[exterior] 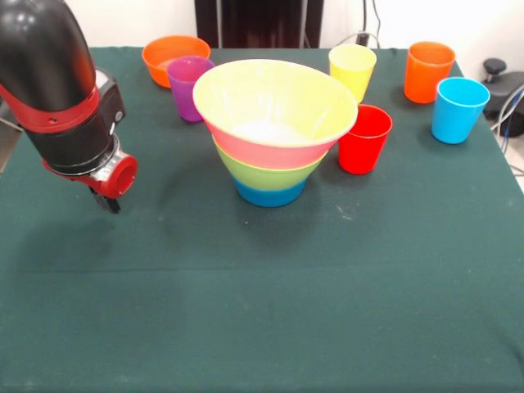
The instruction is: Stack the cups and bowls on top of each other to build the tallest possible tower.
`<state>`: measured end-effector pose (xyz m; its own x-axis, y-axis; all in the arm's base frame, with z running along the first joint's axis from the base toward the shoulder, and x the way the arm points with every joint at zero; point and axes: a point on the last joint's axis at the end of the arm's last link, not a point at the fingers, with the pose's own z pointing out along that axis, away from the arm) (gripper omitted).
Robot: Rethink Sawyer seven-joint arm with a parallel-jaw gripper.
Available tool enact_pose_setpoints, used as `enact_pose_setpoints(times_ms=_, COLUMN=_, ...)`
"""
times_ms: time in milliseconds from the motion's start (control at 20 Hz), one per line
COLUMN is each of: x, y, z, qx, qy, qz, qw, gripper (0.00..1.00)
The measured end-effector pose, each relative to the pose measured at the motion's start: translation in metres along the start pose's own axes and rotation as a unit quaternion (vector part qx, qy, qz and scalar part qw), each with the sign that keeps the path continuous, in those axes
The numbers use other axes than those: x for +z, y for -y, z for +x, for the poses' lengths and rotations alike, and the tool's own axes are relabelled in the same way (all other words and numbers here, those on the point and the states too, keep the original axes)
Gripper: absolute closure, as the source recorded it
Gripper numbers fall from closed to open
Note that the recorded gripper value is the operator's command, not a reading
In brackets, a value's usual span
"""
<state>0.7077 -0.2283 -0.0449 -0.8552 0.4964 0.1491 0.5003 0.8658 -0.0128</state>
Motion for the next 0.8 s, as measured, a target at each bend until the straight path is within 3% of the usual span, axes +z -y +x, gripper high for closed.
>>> enact_pose_setpoints(times_ms=800, x=-0.038, y=0.013, z=0.009, qx=0.007, qy=0.003, qz=0.0, qw=1.0, gripper=1.0)
